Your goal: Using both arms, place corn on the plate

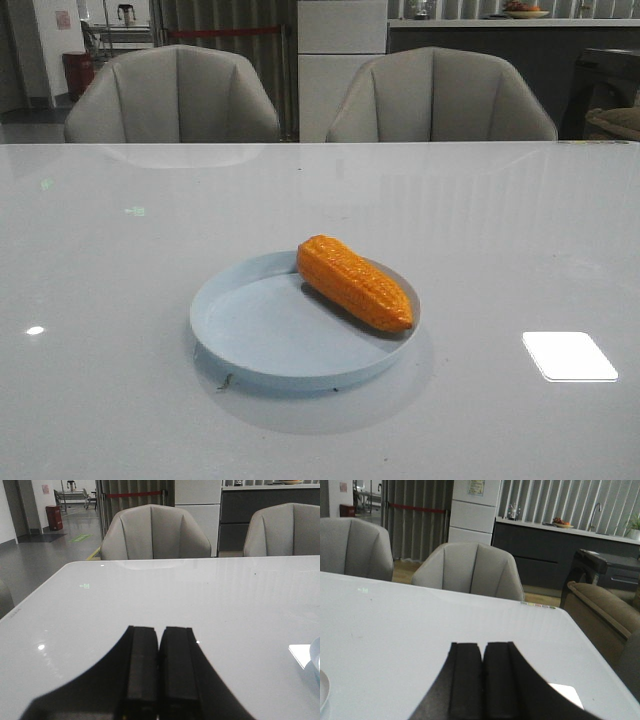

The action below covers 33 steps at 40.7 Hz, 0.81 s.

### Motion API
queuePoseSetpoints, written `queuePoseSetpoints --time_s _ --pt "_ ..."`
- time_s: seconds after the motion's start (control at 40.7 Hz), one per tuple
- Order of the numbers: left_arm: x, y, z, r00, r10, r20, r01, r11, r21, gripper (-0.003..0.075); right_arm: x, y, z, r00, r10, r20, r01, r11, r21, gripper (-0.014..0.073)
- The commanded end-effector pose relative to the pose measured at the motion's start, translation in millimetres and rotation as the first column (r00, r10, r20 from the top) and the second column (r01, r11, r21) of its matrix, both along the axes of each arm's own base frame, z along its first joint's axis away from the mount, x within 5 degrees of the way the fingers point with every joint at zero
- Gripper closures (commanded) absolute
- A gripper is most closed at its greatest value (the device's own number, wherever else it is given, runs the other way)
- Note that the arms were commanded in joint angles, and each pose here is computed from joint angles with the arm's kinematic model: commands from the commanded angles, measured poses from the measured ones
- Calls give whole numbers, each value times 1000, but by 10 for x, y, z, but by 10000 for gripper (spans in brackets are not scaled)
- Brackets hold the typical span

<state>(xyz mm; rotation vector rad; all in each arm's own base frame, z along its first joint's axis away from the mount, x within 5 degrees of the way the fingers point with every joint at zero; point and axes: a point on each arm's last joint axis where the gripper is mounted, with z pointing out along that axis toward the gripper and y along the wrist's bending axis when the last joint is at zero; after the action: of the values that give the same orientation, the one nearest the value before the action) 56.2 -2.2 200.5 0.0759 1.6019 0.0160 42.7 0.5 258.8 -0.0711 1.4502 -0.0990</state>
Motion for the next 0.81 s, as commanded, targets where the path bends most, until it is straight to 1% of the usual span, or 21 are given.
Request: queuePoseSetpoints --time_s 0.0,0.098,0.221,0.27,0.344,0.491,0.786 --pt "3 1 -42 998 1 59 0 1000 -18 631 -60 -2 149 982 20 186 -21 1000 0 540" --pt "3 1 -42 998 1 59 0 1000 -18 631 -13 14 21 980 63 188 -64 998 2 540" --pt "3 1 -42 998 1 59 0 1000 -18 631 52 22 -200 984 76 162 -78 997 3 540" --pt "3 1 -42 998 1 59 0 1000 -18 631 84 22 -338 988 74 139 -75 997 4 540" --pt "3 1 -42 998 1 59 0 1000 -18 631 99 30 -404 995 81 54 -82 997 2 540" --pt "3 1 -42 998 1 59 0 1000 -18 631 107 35 -468 996 87 -13 -87 996 2 540" --pt "3 1 -42 998 1 59 0 1000 -18 631 107 36 -468 996 87 -14 -87 996 2 540"
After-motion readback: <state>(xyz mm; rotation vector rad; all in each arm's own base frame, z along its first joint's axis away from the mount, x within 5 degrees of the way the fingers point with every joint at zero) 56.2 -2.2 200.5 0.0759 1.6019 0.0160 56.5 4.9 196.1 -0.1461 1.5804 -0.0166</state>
